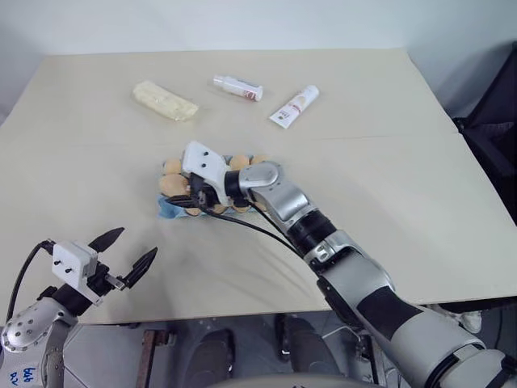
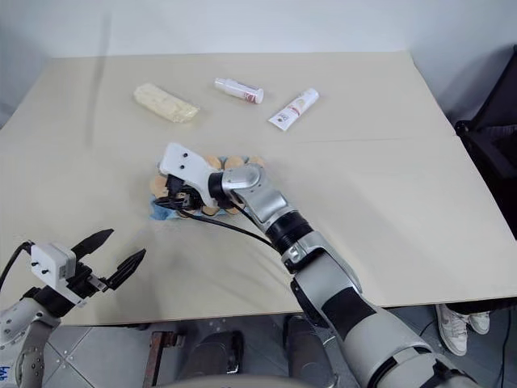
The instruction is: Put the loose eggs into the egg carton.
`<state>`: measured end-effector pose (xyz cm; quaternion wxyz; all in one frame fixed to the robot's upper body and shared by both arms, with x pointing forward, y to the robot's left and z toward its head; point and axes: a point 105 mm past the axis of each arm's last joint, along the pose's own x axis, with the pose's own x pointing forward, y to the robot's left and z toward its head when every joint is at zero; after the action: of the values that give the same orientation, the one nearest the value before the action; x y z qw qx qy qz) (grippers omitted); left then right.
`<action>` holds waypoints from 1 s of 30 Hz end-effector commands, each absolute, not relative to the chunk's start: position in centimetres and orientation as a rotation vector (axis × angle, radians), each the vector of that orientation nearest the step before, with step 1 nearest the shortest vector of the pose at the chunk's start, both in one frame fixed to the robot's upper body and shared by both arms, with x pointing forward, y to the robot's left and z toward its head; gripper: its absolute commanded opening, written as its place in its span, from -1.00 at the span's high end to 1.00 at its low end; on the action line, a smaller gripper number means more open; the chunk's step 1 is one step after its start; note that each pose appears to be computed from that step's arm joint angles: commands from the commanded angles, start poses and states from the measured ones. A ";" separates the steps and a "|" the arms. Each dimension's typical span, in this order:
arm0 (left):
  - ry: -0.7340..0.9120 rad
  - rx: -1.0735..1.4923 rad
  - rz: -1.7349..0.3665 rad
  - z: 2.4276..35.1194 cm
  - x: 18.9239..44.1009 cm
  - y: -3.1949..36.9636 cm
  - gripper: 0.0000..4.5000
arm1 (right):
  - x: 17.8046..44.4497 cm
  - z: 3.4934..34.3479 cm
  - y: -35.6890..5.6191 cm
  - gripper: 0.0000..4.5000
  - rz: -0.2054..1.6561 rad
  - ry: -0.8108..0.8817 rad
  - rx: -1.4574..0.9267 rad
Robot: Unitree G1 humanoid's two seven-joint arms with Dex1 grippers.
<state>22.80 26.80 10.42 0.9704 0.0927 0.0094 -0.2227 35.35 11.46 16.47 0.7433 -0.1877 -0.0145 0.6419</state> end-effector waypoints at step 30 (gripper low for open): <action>-0.008 0.258 -0.693 12.1 25.8 22.2 -1.00 | 31.8 17.0 -11.9 -0.99 1.152 -0.190 -0.382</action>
<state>25.79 22.41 11.75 0.9368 0.1119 -0.0030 -0.3316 32.24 -11.12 15.16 0.8155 -0.1679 -0.0468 0.5518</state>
